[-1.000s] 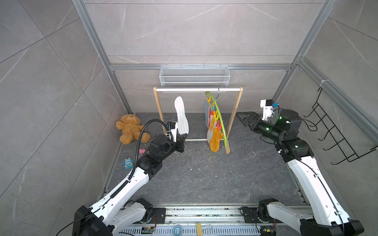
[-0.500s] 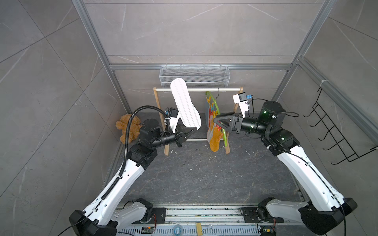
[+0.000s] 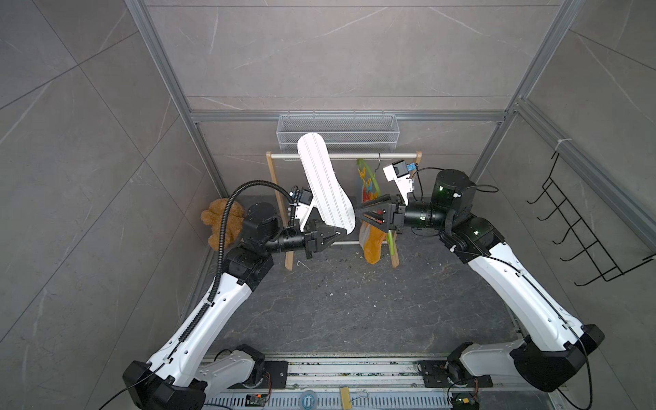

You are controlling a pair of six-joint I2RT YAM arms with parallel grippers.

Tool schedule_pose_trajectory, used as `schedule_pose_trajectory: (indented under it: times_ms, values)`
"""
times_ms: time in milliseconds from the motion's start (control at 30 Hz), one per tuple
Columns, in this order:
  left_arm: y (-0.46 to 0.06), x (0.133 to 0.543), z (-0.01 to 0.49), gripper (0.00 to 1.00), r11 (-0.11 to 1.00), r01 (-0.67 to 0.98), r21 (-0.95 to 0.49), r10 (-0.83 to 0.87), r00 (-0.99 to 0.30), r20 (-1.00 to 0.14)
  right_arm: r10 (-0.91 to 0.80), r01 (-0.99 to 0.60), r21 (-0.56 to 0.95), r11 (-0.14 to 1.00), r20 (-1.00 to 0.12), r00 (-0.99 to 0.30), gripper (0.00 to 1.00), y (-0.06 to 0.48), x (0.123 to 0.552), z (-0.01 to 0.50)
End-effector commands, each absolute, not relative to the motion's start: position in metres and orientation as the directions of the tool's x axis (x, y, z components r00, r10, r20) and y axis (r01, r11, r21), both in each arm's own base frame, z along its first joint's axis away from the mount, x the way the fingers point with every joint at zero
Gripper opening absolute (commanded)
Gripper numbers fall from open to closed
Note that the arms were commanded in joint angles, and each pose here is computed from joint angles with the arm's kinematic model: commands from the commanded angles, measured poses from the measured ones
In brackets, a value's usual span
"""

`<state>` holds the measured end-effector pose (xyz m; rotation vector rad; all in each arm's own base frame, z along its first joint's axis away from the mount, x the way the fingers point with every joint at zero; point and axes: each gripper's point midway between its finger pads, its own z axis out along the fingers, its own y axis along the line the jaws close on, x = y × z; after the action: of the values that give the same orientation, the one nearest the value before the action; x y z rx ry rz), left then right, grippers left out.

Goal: Take the shoe insoles off the hanger
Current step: Open the clamp at the hanger.

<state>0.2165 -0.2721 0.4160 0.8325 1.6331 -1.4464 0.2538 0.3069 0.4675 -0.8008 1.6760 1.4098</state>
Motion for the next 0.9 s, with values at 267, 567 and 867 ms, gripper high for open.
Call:
schedule_pose_trajectory:
  times_ms: [267, 567, 867]
  values:
    - [-0.271, 0.206, 0.442, 0.00, 0.064, 0.892, -0.448, -0.042, -0.446, -0.894, -0.008, -0.871, 0.473, 0.134, -0.878, -0.479, 0.32, 0.321, 0.245, 0.470]
    - [-0.269, 0.214, 0.442, 0.50, 0.126, 0.885, -0.448, -0.072, -0.442, -0.894, 0.018, -0.865, 0.479, 0.150, -0.876, -0.482, 0.00, 0.321, 0.249, 0.474]
    - [-0.226, 0.254, 0.416, 1.00, 0.528, 0.766, -0.368, -0.165, -0.332, -0.929, 0.022, -0.870, 0.355, 0.341, -0.929, -0.370, 0.00, 0.292, 0.256, 0.484]
